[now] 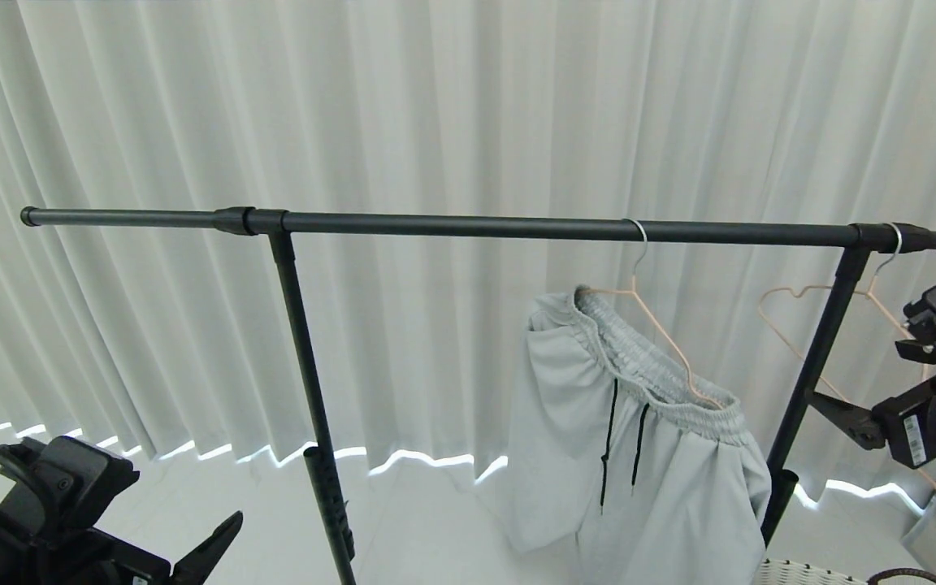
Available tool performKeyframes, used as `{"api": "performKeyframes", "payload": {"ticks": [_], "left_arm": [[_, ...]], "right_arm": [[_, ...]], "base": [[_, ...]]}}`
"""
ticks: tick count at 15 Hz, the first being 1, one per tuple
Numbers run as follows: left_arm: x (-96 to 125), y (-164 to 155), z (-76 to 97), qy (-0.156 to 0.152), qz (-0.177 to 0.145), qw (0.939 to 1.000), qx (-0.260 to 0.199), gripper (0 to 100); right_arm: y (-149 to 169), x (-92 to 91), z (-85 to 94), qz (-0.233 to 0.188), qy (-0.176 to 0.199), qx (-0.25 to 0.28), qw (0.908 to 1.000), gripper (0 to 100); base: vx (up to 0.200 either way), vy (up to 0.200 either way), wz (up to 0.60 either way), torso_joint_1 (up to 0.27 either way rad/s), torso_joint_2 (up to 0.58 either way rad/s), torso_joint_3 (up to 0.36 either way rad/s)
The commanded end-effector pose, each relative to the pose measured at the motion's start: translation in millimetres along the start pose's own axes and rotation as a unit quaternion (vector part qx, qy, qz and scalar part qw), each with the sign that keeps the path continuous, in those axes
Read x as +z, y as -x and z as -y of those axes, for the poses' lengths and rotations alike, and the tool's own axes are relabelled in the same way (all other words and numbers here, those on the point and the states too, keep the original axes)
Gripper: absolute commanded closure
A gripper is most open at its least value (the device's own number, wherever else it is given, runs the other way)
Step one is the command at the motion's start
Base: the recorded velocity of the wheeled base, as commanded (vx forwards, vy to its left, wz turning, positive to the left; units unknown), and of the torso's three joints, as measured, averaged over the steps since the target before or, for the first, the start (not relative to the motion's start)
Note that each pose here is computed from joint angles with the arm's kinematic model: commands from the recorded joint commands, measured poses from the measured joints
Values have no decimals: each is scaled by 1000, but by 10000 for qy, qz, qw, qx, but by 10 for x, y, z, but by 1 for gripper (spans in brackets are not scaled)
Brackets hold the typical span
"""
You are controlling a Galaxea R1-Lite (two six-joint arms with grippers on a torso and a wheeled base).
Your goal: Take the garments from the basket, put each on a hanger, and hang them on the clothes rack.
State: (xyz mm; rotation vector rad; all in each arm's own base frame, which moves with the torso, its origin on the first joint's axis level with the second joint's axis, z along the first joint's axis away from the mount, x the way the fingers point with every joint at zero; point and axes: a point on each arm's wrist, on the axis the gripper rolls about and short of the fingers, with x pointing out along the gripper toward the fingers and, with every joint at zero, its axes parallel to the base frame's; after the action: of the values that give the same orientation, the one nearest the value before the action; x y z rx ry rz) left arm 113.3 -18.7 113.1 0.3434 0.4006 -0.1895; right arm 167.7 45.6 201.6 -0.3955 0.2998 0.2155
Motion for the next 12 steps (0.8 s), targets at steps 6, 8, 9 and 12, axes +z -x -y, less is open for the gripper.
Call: {"api": "performKeyframes", "payload": {"ticks": [6,8,9,12], "left_arm": [[-8,2,0,5,-12,10000,8,0],[-3,3,-18,50,-10,10000,75,0],[-7,2,-45,120,-35,9998,177,0],[-45,18,-100,255,-108,9988,400,0]], "right_arm": [[96,-224,7,-254,263,-123,9993,0],[109,-255,2,-288,283,-124,9991,0],[125,-271,12,-299,312,-165,9989,0],[175,-364,24,-402,292,-263,9984,0]], "base": [[-200,0,0,-1,5,3],[-200,0,0,2,2,0],[-200,0,0,7,2,2],[-133,0,0,0,3,0]]}}
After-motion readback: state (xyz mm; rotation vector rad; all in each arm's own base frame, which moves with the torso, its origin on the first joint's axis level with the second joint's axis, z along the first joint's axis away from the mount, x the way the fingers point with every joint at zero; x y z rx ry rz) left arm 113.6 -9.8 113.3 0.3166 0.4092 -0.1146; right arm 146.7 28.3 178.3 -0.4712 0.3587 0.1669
